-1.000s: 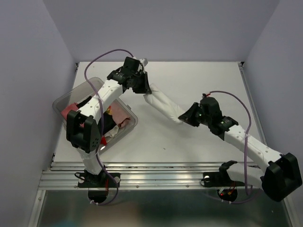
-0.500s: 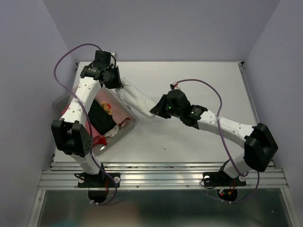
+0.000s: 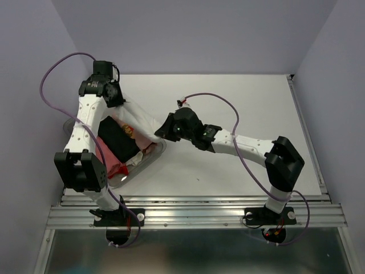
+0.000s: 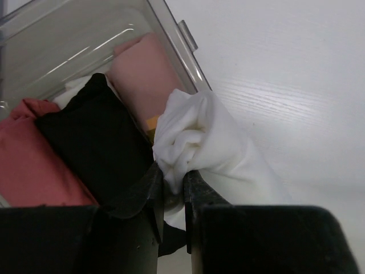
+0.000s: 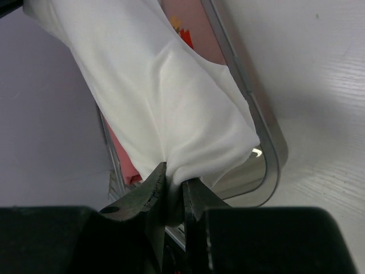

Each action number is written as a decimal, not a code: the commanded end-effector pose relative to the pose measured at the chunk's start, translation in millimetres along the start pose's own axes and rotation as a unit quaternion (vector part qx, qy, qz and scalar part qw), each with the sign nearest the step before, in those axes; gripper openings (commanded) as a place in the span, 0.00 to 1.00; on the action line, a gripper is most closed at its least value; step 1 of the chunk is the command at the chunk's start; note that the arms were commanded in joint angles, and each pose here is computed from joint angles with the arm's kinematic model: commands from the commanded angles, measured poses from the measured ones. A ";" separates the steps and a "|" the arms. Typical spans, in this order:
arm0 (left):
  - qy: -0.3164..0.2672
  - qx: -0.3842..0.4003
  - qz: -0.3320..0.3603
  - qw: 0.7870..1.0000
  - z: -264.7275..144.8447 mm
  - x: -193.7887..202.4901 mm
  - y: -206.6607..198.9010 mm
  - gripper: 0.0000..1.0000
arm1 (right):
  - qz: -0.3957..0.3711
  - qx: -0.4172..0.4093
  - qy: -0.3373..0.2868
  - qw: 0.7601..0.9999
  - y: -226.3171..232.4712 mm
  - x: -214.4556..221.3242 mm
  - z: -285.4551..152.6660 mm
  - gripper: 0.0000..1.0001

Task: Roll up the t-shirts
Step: Place the T-shirt in the bin.

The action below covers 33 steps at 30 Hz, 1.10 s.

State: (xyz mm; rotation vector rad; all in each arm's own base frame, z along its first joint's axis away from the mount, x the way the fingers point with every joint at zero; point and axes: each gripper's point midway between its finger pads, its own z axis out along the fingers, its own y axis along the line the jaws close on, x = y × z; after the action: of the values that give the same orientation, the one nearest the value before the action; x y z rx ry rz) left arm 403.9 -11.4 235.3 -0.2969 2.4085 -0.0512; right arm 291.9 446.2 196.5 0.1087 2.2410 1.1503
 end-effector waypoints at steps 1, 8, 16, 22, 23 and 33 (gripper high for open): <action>-0.099 -0.064 -0.002 0.993 -0.7 -56.7 30.4 0.00 | -0.017 -0.043 0.020 0.999 39.8 18.6 1.5 0.01; -0.108 -0.072 0.007 0.991 31.6 -66.4 51.0 0.00 | -0.011 -0.047 0.028 0.998 42.2 34.0 28.4 0.01; -0.100 -0.048 0.010 0.994 58.7 -76.8 65.9 0.00 | -0.009 -0.042 0.031 0.999 37.4 49.0 54.2 0.01; -0.084 -0.039 0.014 0.996 78.1 -76.6 66.8 0.00 | -0.004 -0.028 0.047 0.998 23.6 65.9 67.2 0.01; -0.081 -0.039 0.015 0.996 80.0 -75.6 67.1 0.00 | -0.003 -0.028 0.047 0.998 22.7 66.5 67.8 0.01; -0.057 -0.055 0.018 0.997 100.1 -62.7 75.1 0.00 | 0.008 -0.018 0.061 0.998 10.2 88.6 77.6 0.01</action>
State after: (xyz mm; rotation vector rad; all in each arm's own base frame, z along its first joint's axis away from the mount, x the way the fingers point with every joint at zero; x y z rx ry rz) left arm 446.9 43.2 137.6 -0.2711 2.5839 -0.0087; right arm 302.0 517.4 135.1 0.1388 2.2617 1.1753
